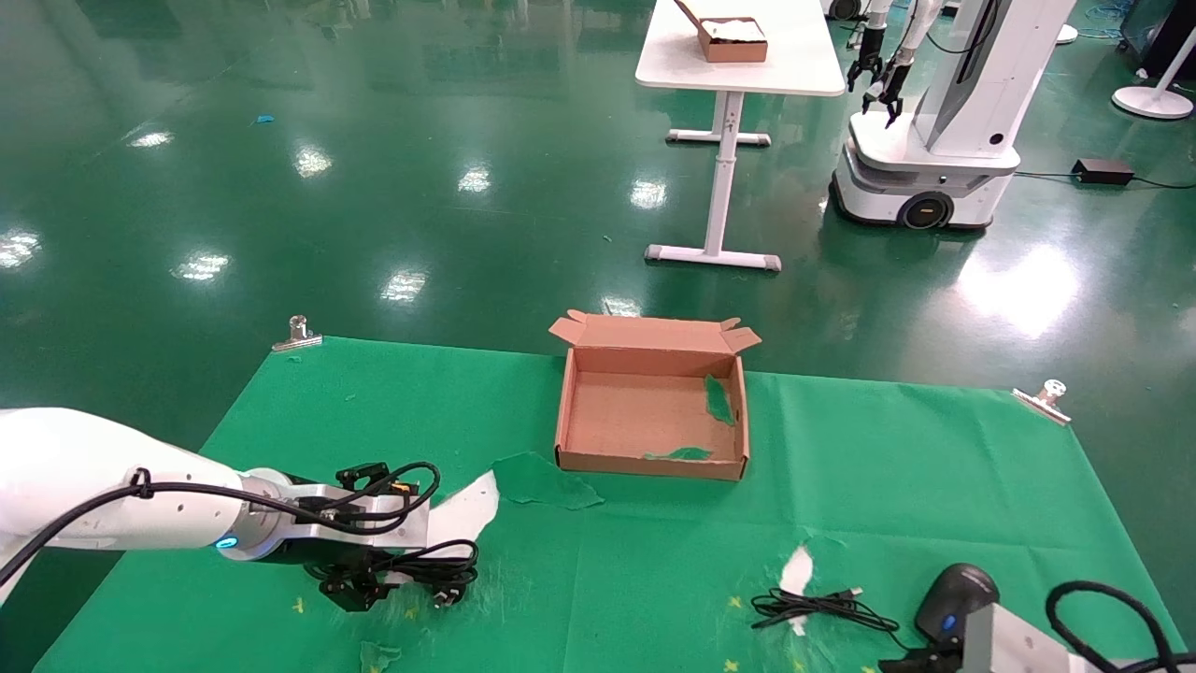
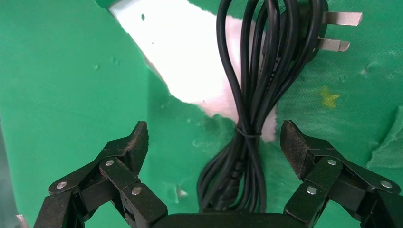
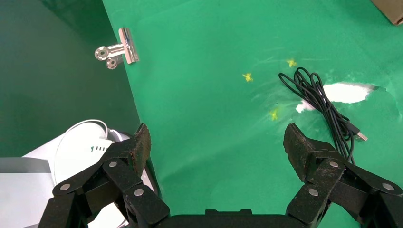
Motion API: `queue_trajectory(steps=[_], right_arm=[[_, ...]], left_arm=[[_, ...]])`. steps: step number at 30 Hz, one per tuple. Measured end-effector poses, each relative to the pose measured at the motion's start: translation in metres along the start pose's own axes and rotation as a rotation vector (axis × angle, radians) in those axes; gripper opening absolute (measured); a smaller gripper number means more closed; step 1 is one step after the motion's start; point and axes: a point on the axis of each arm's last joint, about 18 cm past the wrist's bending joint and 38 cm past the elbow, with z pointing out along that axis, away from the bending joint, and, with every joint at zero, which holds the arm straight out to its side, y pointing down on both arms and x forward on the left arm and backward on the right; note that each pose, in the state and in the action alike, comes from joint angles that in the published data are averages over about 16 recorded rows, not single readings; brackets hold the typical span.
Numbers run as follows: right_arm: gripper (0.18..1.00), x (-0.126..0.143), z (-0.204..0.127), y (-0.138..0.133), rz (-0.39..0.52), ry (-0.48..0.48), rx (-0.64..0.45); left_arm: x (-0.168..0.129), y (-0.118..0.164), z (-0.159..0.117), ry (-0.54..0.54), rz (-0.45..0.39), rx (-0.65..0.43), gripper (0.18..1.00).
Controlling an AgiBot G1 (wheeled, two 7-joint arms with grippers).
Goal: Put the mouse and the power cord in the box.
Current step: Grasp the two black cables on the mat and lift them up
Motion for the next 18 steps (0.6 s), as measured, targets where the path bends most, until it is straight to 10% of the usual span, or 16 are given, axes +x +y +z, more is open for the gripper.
queue_trajectory(steps=[18], right_arm=[[1.001, 0.0038, 0.0048, -0.0019, -0.022, 0.001, -0.048]], left_arm=[[-0.0009, 0.0046, 0.0008, -0.013, -0.028, -0.004, 1.0]])
